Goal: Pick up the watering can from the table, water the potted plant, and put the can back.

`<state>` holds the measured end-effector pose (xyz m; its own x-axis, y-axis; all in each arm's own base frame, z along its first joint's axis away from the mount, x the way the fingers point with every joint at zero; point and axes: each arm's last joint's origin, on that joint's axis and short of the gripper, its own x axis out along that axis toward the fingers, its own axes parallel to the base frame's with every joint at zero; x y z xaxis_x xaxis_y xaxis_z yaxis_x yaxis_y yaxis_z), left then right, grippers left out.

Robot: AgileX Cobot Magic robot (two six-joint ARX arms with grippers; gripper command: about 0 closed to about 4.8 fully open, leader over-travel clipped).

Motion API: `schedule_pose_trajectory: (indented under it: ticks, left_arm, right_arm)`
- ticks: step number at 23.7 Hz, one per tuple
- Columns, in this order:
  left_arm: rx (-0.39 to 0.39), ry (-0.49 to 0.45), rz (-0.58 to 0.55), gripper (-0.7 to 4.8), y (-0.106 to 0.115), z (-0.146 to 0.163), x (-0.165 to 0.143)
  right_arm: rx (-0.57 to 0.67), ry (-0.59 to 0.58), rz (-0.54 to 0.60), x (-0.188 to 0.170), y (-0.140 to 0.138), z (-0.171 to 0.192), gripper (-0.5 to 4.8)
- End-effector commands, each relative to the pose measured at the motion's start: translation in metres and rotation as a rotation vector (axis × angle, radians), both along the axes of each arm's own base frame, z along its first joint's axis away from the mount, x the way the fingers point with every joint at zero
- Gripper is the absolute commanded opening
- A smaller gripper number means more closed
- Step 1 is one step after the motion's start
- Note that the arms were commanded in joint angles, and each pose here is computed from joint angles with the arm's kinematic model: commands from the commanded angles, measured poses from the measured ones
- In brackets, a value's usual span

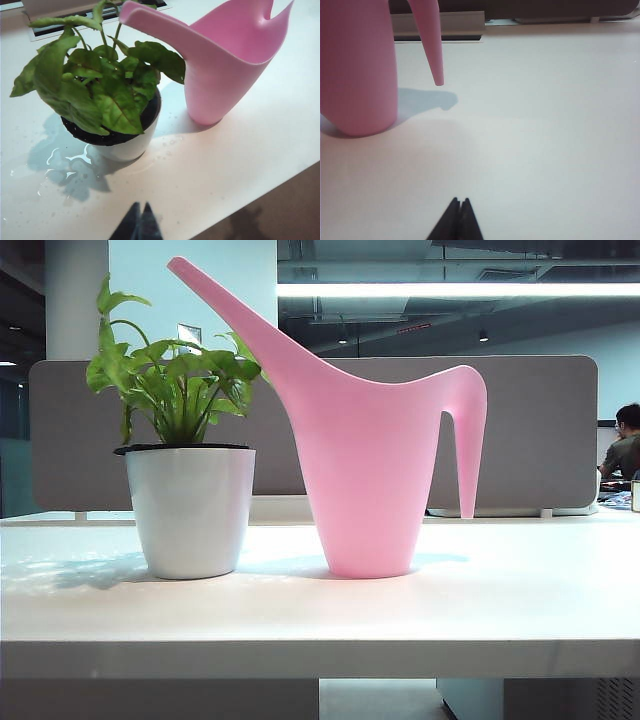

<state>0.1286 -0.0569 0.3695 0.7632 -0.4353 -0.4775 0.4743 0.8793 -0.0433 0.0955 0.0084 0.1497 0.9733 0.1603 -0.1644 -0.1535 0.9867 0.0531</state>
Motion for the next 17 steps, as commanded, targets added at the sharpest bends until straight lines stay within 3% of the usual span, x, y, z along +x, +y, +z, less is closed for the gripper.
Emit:
schedule_pose_trajectory:
  ticks: [1,15,17]
  left_arm:
    - [-0.002,-0.013,-0.003,0.03,0.0,0.002,0.0]
    - [-0.014,-0.033,0.006,0.03,0.006,-0.004,-0.011]
    - [0.017,-0.092,0.007,0.03,0.013,-0.013,-0.019]
  right_arm:
    - [0.001,-0.008,0.003,0.0,0.0,-0.001,-0.05]
    - [0.001,-0.008,0.003,0.0,0.0,-0.001,-0.05]
    - [0.001,-0.008,0.003,0.0,0.0,-0.001,-0.05]
